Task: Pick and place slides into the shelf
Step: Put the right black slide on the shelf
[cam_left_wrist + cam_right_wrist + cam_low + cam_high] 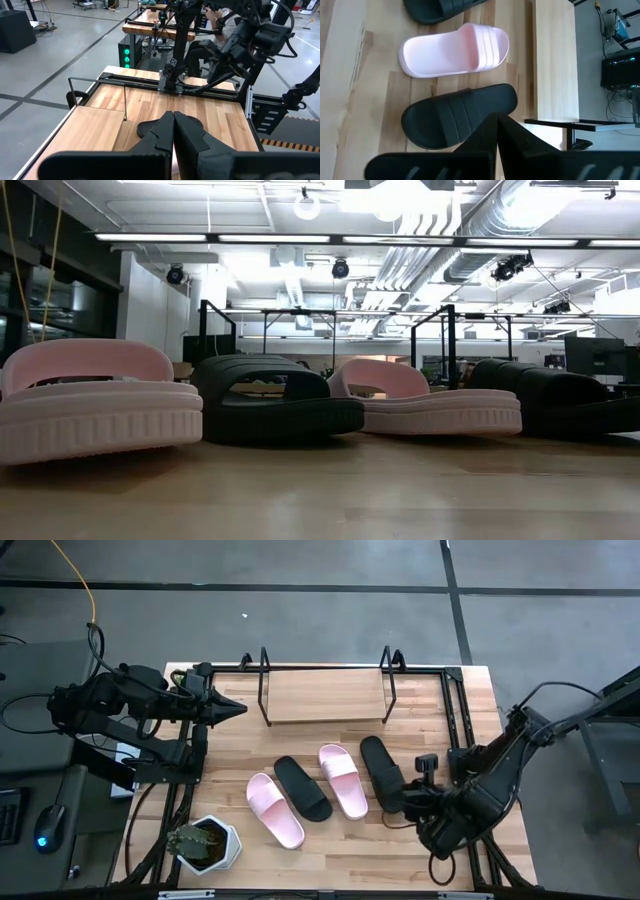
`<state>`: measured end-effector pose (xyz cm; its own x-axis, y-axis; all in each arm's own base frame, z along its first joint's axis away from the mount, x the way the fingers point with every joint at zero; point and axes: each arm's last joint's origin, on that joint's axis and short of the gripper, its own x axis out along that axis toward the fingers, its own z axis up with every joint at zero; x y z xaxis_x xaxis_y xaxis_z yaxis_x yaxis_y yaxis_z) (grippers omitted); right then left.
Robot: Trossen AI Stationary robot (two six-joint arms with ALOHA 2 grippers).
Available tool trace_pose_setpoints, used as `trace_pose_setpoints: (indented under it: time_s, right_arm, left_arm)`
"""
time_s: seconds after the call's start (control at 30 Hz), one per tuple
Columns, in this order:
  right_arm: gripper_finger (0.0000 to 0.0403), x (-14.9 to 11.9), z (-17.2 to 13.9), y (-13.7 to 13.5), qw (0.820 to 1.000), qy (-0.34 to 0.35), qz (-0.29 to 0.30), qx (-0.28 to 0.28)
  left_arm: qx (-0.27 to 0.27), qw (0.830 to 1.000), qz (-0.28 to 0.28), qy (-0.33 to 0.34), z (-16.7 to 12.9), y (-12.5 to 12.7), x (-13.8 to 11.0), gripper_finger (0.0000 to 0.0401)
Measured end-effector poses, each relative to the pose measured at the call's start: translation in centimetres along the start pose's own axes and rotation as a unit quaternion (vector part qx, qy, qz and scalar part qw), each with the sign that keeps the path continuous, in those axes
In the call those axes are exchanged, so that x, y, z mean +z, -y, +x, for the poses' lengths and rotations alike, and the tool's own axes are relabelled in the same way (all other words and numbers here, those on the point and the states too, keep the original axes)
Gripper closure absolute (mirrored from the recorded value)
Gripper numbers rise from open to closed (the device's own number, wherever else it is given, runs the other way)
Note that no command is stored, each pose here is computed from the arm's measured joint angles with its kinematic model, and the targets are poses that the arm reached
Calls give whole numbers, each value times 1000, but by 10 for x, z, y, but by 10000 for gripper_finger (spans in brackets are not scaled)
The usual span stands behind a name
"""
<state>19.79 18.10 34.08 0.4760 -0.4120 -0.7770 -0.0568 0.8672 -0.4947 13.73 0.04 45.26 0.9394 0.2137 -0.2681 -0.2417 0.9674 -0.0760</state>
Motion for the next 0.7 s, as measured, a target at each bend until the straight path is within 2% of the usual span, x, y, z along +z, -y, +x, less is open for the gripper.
trace_pose_setpoints:
  time_s: [0.4,0.7]
  right_arm:
    - [402,4,22,-38,998,-56,-18,-14]
    - [402,6,46,-70,993,-117,6,-14]
  left_arm:
    - [2,1000,-1,-8,0,0,-2,400]
    - [-17,1000,-3,-12,0,1,-2,400]
